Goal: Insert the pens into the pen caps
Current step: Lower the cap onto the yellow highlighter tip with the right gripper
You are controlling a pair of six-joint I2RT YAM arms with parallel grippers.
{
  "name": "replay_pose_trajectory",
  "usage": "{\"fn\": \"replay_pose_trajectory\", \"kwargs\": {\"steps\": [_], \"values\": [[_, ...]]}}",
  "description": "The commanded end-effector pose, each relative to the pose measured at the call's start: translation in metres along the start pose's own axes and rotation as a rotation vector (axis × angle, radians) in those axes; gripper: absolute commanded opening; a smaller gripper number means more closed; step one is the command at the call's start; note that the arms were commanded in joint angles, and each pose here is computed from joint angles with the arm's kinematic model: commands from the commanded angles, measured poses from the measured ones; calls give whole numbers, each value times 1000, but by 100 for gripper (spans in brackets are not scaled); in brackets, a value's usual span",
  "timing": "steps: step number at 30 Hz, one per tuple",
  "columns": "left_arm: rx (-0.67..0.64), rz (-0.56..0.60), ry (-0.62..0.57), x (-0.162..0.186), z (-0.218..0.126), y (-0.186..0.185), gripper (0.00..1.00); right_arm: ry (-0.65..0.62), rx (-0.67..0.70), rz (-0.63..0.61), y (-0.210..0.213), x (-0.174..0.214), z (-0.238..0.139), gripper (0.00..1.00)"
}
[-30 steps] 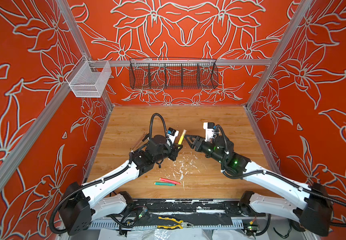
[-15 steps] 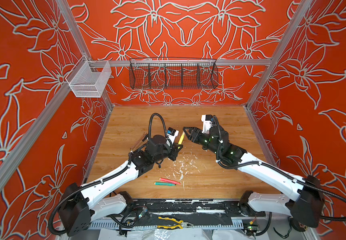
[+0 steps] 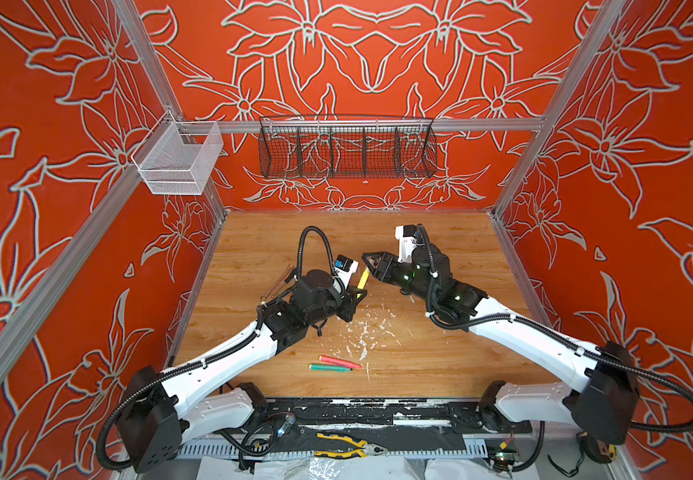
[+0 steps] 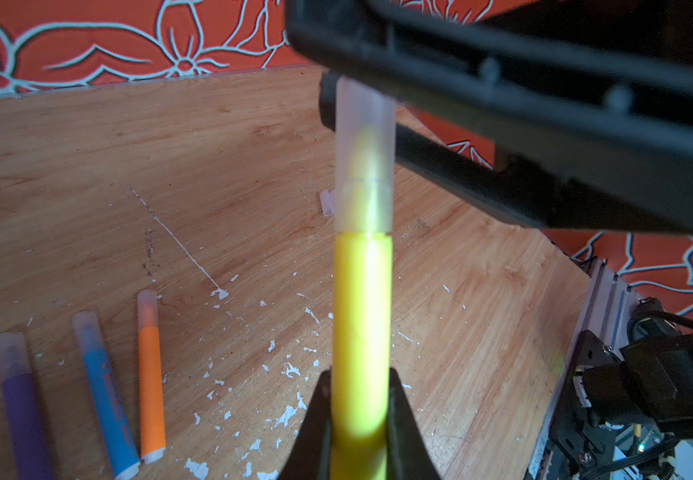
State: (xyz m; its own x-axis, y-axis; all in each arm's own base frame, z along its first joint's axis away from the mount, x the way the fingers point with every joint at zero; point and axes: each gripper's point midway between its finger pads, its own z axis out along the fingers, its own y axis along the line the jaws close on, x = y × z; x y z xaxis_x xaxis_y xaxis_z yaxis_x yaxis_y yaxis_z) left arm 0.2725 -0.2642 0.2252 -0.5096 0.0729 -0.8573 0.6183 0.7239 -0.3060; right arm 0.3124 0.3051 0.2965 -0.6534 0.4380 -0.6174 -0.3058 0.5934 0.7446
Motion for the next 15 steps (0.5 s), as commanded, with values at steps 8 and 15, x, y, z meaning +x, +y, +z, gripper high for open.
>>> {"fn": "replay_pose_trajectory", "kwargs": {"steps": [8, 15], "values": [[22, 11, -58, -15, -6, -6, 0, 36, -19, 0, 4, 5, 3, 14], [-52, -25, -148, -39, -11, 5, 0, 66, -26, 14, -9, 24, -9, 6]]}}
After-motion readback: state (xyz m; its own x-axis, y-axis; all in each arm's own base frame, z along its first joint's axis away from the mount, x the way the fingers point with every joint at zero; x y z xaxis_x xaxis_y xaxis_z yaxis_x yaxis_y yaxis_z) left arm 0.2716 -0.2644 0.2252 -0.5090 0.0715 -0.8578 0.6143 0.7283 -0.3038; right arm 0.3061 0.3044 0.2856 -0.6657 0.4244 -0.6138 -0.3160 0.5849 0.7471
